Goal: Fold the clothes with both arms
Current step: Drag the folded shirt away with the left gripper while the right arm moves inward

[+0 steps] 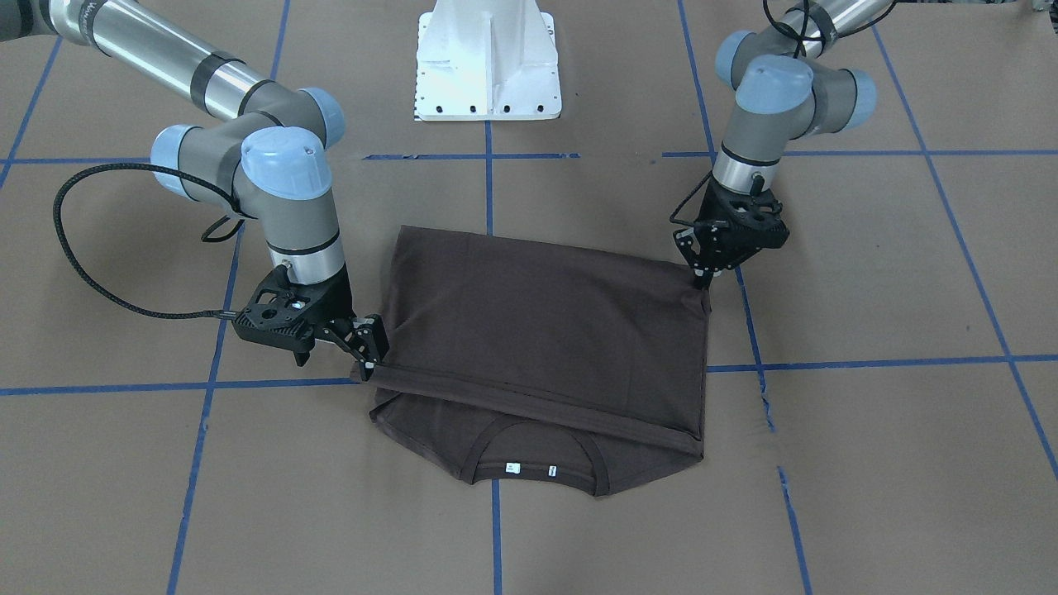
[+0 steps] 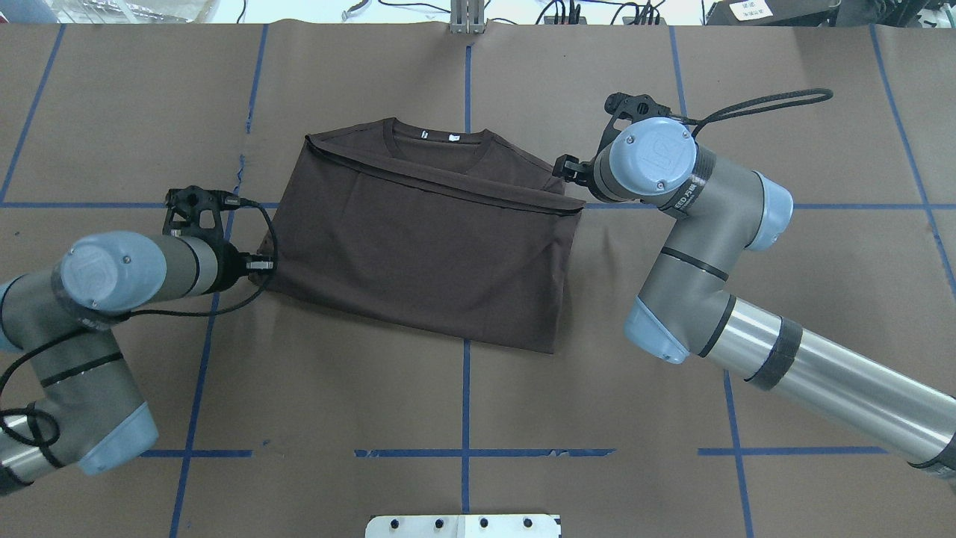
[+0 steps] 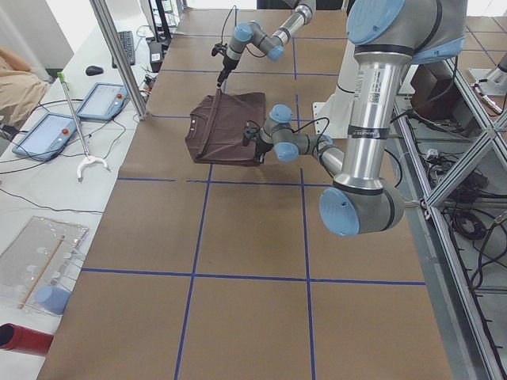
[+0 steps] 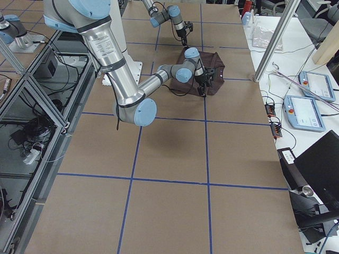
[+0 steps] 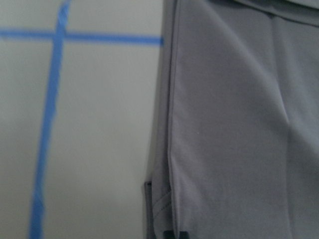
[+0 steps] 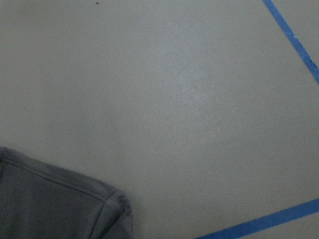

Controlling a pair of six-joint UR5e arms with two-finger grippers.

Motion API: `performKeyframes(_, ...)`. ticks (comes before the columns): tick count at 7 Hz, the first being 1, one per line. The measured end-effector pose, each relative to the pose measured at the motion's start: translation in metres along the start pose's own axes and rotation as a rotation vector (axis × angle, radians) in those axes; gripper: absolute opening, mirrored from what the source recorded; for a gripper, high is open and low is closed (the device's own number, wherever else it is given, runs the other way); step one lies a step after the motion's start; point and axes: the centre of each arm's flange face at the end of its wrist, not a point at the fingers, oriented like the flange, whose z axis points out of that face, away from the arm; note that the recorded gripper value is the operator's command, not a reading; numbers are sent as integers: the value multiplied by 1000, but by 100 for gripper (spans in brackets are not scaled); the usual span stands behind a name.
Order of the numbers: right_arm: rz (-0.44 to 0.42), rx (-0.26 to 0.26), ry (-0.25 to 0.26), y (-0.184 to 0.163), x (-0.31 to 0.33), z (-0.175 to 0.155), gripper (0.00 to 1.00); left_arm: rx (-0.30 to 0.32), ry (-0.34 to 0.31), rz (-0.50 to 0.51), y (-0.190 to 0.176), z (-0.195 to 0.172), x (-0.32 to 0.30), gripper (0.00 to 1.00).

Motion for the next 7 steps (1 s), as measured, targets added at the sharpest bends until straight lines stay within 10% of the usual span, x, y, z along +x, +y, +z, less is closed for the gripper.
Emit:
performKeyframes(4, 3, 1, -11, 1, -4, -5, 100, 131, -184, 32, -213, 80, -36, 0)
performKeyframes(5, 5, 2, -21, 0, -6, -9, 100, 151, -187, 44, -238, 96, -43, 99)
performKeyframes(7, 12, -1, -34, 4, -13, -14, 100, 169, -179, 96, -252, 104, -53, 100)
